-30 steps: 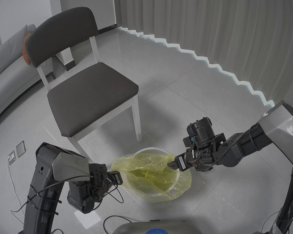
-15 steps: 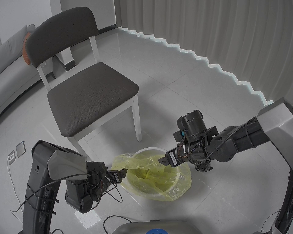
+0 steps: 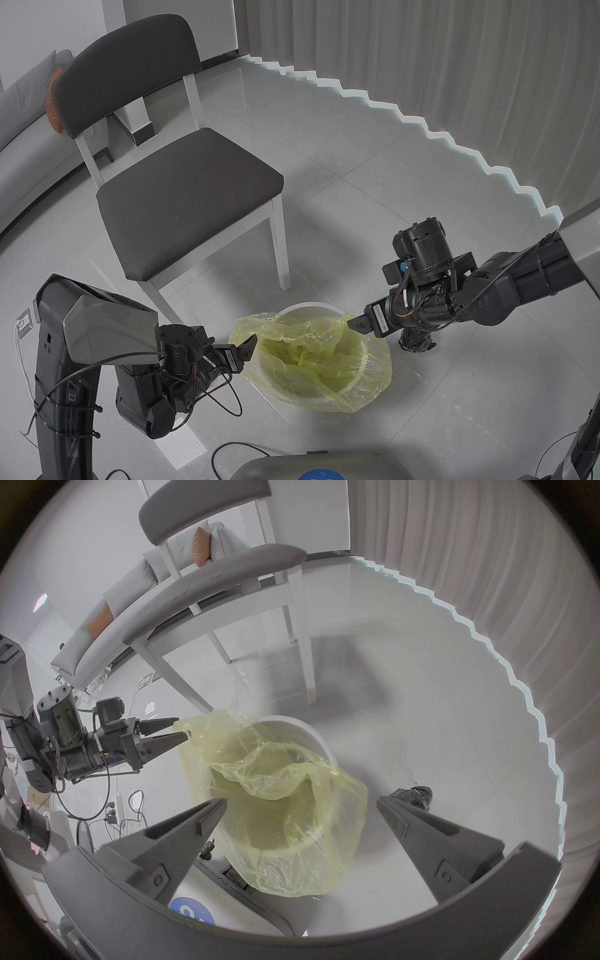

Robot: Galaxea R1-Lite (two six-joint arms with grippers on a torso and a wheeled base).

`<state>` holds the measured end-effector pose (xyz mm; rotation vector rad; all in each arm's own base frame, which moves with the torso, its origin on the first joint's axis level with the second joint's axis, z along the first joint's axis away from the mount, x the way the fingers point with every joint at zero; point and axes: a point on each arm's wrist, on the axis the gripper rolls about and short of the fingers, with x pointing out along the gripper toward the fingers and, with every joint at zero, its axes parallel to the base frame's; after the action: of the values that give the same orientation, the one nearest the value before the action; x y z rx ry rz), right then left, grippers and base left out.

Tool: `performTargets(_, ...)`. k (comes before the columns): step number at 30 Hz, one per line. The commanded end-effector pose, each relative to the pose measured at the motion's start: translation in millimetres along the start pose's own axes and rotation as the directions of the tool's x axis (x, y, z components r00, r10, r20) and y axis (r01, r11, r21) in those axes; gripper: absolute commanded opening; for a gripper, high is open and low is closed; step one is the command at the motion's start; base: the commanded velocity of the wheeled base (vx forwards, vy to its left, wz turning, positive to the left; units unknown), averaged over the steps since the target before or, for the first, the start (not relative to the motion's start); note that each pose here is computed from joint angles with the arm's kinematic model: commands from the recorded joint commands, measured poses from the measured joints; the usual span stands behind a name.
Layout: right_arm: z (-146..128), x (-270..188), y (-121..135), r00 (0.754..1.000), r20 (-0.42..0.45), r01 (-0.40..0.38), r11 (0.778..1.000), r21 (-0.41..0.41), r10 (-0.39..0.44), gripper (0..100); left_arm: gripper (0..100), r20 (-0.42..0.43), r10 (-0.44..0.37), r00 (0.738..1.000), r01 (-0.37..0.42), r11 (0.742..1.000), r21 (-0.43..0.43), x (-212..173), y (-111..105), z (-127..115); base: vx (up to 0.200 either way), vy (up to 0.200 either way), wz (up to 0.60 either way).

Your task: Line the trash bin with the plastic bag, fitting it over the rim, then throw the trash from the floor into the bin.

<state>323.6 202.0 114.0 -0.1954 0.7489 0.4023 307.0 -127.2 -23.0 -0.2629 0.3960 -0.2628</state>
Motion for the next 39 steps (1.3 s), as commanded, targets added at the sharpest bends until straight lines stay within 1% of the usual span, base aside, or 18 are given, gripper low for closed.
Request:
performTargets(1,3.7,-26.4,-14.6,0.999,0.042,0.018,0.998,0.053,-0.02,100,100,0.05,-0.024,0.998,0.024,1.0,0.007,-9.6,-6.1,15.3,0.0,0.0,0.0)
performTargets(3,3.1,-31.2,-16.7,0.999,0.046,0.019,0.997,0.079,-0.023,100,100,0.059,-0.024,0.998,0.023,1.0,0.014,-10.5,-6.1,18.4,0.0,0.0,0.0)
performTargets(4,1.7,-41.9,-20.4,0.998,0.057,0.02,0.992,0.122,-0.027,100,100,0.079,-0.032,0.996,0.028,0.999,0.045,-12.9,-6.4,25.3,0.0,0.0,0.0)
performTargets(8,-4.9,-51.9,-24.1,0.998,0.053,0.025,0.989,0.148,-0.033,100,100,0.119,-0.06,0.991,0.048,0.993,0.107,-18.3,-10.4,39.1,0.0,0.0,0.0)
performTargets(11,-13.4,-60.0,-26.9,0.998,0.057,0.025,0.985,0.171,-0.036,100,100,0.159,-0.129,0.979,0.107,0.984,0.141,-25.7,-19.9,54.8,0.0,0.0,0.0)
performTargets(13,-16.9,-62.5,-27.2,0.998,0.06,0.024,0.983,0.18,-0.036,100,100,0.162,-0.163,0.973,0.138,0.978,0.156,-27.3,-23.2,58.1,0.0,0.0,0.0)
performTargets(15,-26.6,-67.4,-27.3,0.997,0.074,0.02,0.982,0.19,-0.034,100,100,0.161,-0.267,0.95,0.229,0.948,0.222,-27.9,-32.6,64.7,0.0,0.0,0.0)
performTargets(17,-36.3,-70.4,-27.8,0.996,0.077,0.019,0.982,0.19,-0.034,100,100,0.17,-0.322,0.931,0.267,0.921,0.285,-23.1,-37.0,70.8,0.0,0.0,0.0)
performTargets(20,-47.9,-77.1,-29.1,0.996,0.088,0.018,0.982,0.19,-0.035,100,100,0.165,-0.352,0.921,0.276,0.891,0.36,-15.8,-43.9,78.3,0.0,0.0,0.0)
performTargets(22,-52.0,-80.3,-30.3,0.995,0.092,0.019,0.981,0.193,-0.037,100,100,0.148,-0.358,0.922,0.284,0.884,0.373,-14.3,-47.2,78.8,0.0,0.0,0.0)
performTargets(23,-58.8,-84.8,-31.7,0.995,0.094,0.021,0.98,0.197,-0.04,100,100,0.106,-0.376,0.92,0.313,0.872,0.377,-14.6,-52.6,75.3,0.0,0.0,0.0)
performTargets(24,-58.8,-84.8,-31.7,0.995,0.094,0.021,0.98,0.197,-0.04,100,100,0.106,-0.376,0.92,0.313,0.872,0.377,-14.6,-52.6,75.3,0.0,0.0,0.0)
performTargets(25,-65.7,-88.8,-32.8,0.995,0.095,0.017,0.98,0.198,-0.036,100,100,0.064,-0.412,0.909,0.357,0.85,0.388,-15.2,-58.7,68.6,0.0,0.0,0.0)
performTargets(26,-69.9,-90.5,-33.7,0.995,0.093,0.016,0.98,0.2,-0.035,100,100,0.049,-0.423,0.905,0.369,0.837,0.404,-14.4,-60.8,65.6,0.0,0.0,0.0)
performTargets(30,-83.0,-92.9,-34.5,0.995,0.094,0.016,0.98,0.198,-0.035,100,100,0.009,-0.436,0.9,0.381,0.796,0.471,-9.1,-65.0,52.9,0.0,0.0,0.0)
performTargets(32,-86.6,-92.9,-34.5,0.994,0.102,0.013,0.981,0.195,-0.033,100,100,-0.018,-0.444,0.896,0.396,0.781,0.483,-6.1,-66.2,45.3,0.0,0.0,0.0)
performTargets(33,-86.9,-92.9,-34.5,0.994,0.102,0.013,0.981,0.195,-0.033,100,100,-0.019,-0.443,0.896,0.396,0.78,0.484,-5.9,-66.1,44.8,0.0,0.0,0.0)
performTargets(39,-94.0,-92.9,-38.8,0.994,0.1,0.024,0.979,0.202,-0.045,100,100,-0.106,-0.428,0.897,0.41,0.72,0.56,4.7,-62.0,13.9,0.0,0.0,0.0)
